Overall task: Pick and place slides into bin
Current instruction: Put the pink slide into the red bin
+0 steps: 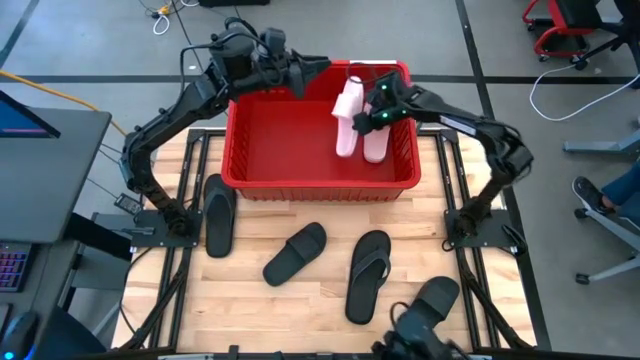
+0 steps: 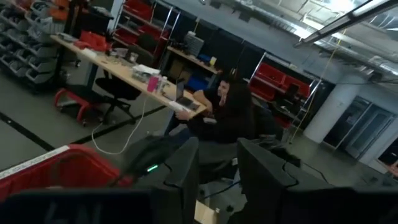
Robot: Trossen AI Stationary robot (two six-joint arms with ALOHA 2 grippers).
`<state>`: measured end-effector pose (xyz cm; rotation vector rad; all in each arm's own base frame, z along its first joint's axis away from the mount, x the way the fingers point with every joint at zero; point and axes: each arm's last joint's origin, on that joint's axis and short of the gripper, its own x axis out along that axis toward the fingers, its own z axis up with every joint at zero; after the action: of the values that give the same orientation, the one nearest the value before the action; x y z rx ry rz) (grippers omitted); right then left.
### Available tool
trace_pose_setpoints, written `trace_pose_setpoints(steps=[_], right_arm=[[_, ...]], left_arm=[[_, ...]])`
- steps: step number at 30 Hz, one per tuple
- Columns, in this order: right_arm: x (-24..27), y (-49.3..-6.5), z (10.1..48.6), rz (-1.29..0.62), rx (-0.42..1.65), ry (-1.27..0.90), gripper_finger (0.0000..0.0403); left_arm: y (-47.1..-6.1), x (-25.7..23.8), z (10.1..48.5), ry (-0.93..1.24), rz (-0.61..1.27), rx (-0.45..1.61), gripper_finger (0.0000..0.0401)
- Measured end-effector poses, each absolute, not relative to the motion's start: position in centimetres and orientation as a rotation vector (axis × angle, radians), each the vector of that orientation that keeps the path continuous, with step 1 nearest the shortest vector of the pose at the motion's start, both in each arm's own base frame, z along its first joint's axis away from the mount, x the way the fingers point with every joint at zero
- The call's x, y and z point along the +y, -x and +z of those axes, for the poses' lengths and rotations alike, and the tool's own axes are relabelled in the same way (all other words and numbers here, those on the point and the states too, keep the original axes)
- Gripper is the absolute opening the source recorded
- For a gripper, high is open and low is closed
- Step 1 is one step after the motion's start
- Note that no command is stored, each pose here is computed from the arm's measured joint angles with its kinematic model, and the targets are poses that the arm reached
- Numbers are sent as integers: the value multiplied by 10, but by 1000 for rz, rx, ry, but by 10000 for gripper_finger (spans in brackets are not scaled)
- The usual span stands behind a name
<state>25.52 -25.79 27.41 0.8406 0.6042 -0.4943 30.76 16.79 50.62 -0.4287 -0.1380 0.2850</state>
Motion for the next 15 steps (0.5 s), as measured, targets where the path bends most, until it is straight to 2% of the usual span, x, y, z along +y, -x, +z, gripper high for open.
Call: trace_pose_setpoints(steps=[6, 15], right_arm=[[-270, -275, 228, -502, 696, -917, 48], [-287, -279, 203, -613, 712, -859, 46]], left_arm=[[-310, 165, 505, 432, 276, -127, 108], [-310, 165, 500, 450, 289, -78, 107]])
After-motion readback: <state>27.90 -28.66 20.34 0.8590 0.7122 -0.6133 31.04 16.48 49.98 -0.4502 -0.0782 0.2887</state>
